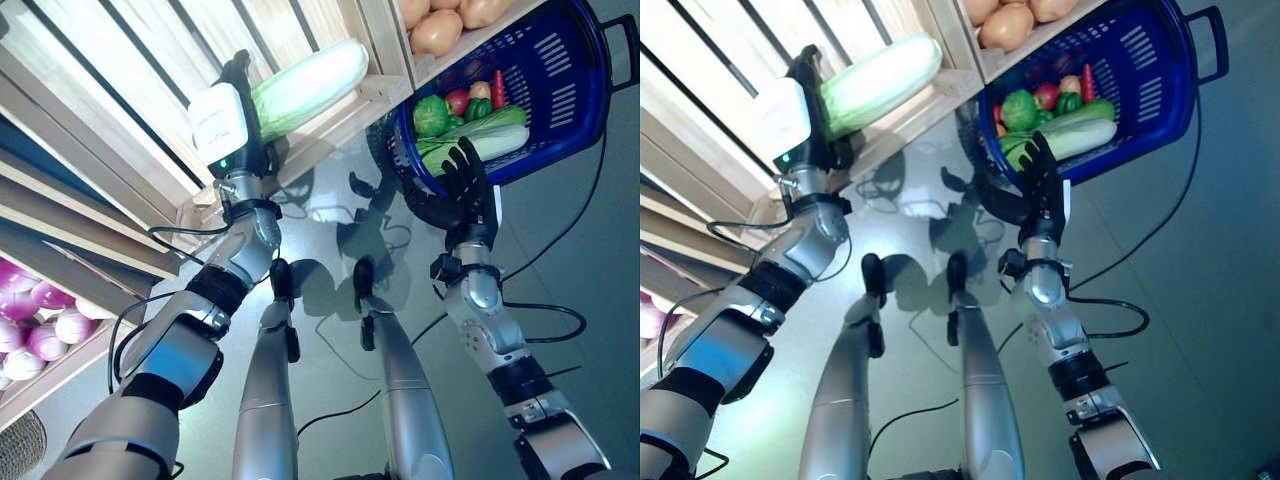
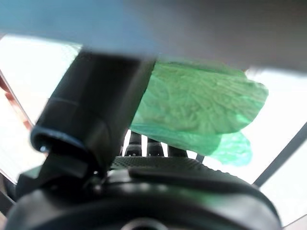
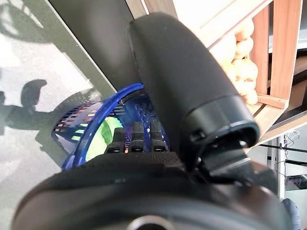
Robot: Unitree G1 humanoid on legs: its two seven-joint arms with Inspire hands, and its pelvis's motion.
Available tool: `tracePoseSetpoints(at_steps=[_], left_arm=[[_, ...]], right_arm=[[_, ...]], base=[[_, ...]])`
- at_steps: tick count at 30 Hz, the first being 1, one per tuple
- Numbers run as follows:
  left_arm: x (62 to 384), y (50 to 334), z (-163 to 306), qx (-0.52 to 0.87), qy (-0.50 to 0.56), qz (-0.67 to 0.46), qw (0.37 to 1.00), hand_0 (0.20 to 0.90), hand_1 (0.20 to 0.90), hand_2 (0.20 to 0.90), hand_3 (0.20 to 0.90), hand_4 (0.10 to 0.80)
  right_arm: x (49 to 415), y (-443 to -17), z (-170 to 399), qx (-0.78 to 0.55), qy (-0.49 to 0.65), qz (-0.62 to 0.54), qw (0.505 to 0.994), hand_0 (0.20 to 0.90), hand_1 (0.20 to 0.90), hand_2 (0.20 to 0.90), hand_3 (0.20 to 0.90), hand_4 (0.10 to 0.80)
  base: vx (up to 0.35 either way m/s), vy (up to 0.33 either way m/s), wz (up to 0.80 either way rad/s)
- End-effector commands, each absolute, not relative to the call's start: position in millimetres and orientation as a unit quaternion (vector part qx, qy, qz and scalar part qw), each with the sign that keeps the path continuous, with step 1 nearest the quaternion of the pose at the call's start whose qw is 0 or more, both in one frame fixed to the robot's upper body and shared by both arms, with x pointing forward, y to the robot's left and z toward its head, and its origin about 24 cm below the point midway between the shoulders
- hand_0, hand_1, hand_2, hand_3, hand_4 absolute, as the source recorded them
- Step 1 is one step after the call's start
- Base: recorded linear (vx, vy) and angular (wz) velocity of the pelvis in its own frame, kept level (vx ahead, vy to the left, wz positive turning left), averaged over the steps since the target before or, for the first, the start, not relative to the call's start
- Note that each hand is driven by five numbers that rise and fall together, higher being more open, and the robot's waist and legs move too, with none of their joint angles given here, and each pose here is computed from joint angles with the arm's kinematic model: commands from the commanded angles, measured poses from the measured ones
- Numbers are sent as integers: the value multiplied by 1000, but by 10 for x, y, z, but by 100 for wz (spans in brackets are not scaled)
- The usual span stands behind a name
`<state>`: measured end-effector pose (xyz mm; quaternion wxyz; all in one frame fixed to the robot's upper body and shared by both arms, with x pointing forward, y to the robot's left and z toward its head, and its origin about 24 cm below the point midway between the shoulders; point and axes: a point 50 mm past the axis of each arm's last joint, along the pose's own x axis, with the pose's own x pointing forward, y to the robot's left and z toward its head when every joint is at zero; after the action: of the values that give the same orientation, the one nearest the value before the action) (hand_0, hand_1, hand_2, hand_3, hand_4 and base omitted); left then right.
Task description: Put vegetables into the basket
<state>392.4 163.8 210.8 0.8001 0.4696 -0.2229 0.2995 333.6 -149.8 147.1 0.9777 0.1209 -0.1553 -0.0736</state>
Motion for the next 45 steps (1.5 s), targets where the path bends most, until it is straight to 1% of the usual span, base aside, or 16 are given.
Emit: tracePoseSetpoints(at_steps=[1,12,20,21,22,23,24,36,45], left_arm=[[3945,1666,1976,461,-199,317,805,900,900,900,900,800],[3943,1787,2151,471,-216,374,770,900,900,900,900,800],[3946,1848,2152,468,-207,385,768,900,900,900,900,800],[3946,1852,2159,470,-208,387,766,759,759,759,759,706],[3948,1860,2177,471,-209,390,763,686,686,686,686,657],[3944,1873,2185,469,-210,395,761,345,345,345,345,430],[3944,1884,2196,472,-210,398,758,300,300,300,300,400],[3949,1916,2321,470,-231,411,746,300,300,300,300,400],[3941,1895,2324,457,-252,402,752,300,300,300,300,400]], right_arm=[[3220,-1596,1816,155,-250,-92,951,900,900,900,900,800],[3239,-1658,1846,145,-247,-100,953,900,900,900,900,800],[3252,-1676,1864,144,-246,-97,953,900,900,900,900,800],[3255,-1668,1865,143,-246,-97,954,900,900,900,900,800],[3261,-1673,1872,143,-246,-95,954,900,900,900,900,800],[3262,-1678,1882,142,-247,-94,954,900,900,900,900,800],[3264,-1691,1889,143,-248,-93,954,900,900,900,900,800],[3275,-1710,1955,143,-263,-93,949,900,900,900,900,800],[3271,-1693,1961,144,-269,-86,948,900,900,900,900,800]], base=[[0,0,0],[0,0,0],[-6,-2,-1],[0,0,0],[0,0,0],[-31,2,-1],[-30,5,-2],[-33,-2,-2],[-35,11,-1]])
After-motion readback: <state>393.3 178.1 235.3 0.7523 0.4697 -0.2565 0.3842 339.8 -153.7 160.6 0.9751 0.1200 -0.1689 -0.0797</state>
